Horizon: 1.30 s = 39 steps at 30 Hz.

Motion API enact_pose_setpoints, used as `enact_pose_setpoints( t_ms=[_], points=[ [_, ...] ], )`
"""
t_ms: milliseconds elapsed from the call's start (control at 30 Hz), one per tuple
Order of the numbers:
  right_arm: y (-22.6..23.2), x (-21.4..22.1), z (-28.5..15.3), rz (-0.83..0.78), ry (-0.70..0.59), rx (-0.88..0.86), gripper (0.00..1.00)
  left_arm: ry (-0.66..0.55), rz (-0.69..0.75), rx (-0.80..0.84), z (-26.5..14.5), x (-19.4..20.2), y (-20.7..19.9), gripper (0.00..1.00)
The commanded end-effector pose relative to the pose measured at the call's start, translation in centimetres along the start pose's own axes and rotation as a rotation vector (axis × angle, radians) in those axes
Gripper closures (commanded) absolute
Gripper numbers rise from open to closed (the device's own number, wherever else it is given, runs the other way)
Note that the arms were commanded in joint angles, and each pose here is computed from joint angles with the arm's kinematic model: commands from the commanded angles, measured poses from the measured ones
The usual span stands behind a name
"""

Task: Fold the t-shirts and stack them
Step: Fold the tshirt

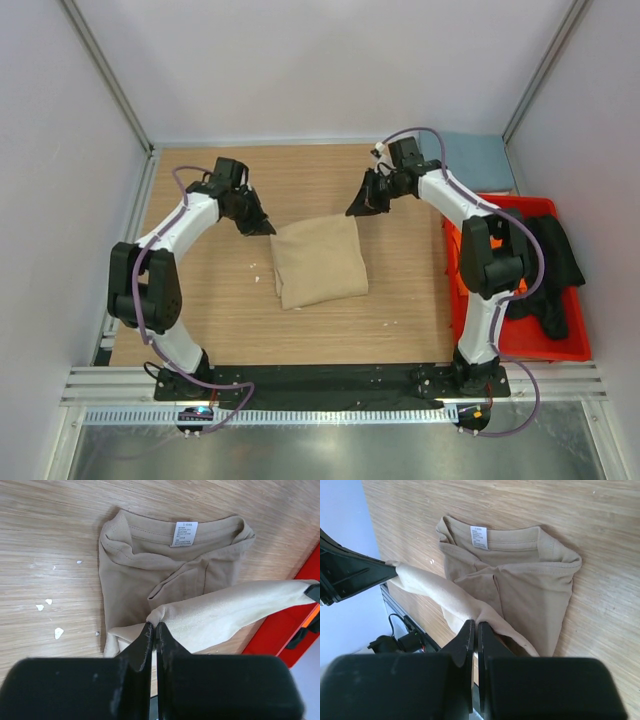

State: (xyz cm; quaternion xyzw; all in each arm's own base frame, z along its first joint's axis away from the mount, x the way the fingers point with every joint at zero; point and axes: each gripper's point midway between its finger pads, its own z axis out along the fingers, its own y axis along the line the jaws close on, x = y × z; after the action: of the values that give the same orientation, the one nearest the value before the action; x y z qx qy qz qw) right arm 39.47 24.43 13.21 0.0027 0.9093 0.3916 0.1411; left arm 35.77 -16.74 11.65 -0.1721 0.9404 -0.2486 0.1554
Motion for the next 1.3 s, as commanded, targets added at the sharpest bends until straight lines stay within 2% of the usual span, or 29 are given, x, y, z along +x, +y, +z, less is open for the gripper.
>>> enact_pose_setpoints(
  t_ms=[0, 300, 533, 733, 900, 1000, 1100, 1167, 1267],
  points=[
    [2.1, -2.3, -0.4, -0.035, -0.047, -0.051, 0.99, -0.037, -0.008, -0.049, -0.1, -1.1, 1.0, 1.00],
    [-1.8, -5.1, 6.2, -0.045, -0.012, -0.047, 0.98, 0.039, -0.088, -0.155, 3.9, -2.3, 3.6, 1.00],
    [-3.1, -5.8, 8.5, -0.036, -0.005, -0.069, 0.97, 0.002, -0.093, -0.223, 4.5, -3.5, 5.3, 1.00],
    [-2.4, -6.3, 8.2, -0.039, -0.021, -0.081, 0.97, -0.027, -0.101, -0.238, 4.3, -3.7, 6.5, 1.00],
    [-0.2, -7.4, 6.6, -0.041, -0.080, -0.111, 0.97, -0.047, -0.093, -0.223, 3.6, -3.7, 6.2, 1.00],
    [1.2, -8.0, 6.6, -0.039, -0.096, -0.164, 0.96, -0.077, -0.100, -0.267, 3.3, -3.8, 7.2, 1.00],
    [1.4, -8.7, 9.0, -0.021, -0.094, -0.219, 0.89, -0.099, -0.139, -0.333, 4.0, -3.9, 9.1, 1.00],
    [1.1, -9.3, 10.7, 0.007, -0.083, -0.232, 0.89, -0.103, -0.145, -0.368, 4.8, -3.9, 10.2, 1.00],
    [0.7, -10.9, 12.3, 0.010, -0.132, -0.220, 0.90, -0.079, -0.173, -0.423, 6.2, -3.3, 12.3, 1.00]
  ],
)
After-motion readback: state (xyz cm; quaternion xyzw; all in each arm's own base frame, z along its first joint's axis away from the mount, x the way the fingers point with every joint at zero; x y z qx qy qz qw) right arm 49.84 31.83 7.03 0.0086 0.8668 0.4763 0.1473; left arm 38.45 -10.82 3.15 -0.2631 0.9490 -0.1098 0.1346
